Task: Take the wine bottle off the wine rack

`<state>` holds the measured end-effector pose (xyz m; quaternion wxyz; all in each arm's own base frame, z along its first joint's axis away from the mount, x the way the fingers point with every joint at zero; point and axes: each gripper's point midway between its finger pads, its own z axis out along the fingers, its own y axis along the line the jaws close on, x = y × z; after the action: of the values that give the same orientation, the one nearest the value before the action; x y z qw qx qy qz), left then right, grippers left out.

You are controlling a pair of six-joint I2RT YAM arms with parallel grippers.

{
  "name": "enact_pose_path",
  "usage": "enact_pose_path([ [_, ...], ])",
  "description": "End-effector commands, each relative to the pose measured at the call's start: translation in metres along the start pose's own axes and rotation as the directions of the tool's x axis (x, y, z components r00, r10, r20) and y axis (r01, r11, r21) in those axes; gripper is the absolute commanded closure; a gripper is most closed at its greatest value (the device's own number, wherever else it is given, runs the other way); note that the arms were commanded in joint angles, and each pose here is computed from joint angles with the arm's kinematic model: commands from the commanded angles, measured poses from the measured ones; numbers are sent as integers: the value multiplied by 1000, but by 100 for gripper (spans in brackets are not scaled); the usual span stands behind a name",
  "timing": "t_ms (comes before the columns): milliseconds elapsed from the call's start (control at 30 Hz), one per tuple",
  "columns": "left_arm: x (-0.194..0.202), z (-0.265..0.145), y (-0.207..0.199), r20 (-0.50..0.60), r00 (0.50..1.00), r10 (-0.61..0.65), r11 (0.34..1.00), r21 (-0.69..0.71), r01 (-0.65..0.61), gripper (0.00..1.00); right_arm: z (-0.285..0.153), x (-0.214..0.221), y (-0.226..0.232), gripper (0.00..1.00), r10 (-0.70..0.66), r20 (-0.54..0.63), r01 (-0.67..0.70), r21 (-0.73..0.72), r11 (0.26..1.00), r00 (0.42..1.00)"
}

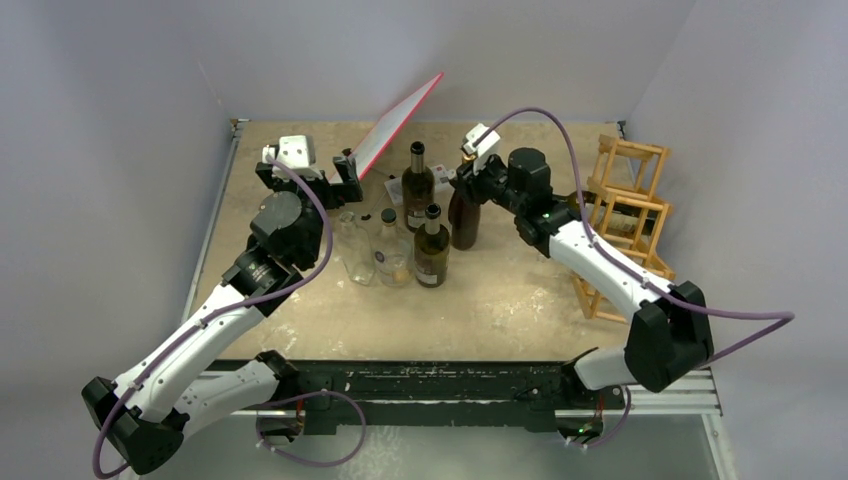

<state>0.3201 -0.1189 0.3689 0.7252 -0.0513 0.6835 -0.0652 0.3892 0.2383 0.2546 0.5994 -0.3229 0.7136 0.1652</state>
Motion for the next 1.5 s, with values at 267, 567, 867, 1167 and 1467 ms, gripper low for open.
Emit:
enact_pose_path([
  [267,-12,1,0,34,999,-25,1000,-2,25,1,-20,-172,19,100,-56,482,71,-14,997,874],
  [567,-11,2,0,31,999,-23,1000,-1,23,1,-13,-162,22,98,-18,449,31,-21,999,894],
  [867,-10,3,0,27,999,-19,1000,-4,19,1,-18,-164,16,60,-15,424,13,7,1000,906],
  [1167,-10,3,-1,25,999,-21,1000,0,21,1,-29,-172,13,35,-18,428,8,25,1000,904],
  [1467,-11,2,0,29,999,-25,1000,0,25,1,-72,-215,2,23,-73,474,38,83,996,878],
])
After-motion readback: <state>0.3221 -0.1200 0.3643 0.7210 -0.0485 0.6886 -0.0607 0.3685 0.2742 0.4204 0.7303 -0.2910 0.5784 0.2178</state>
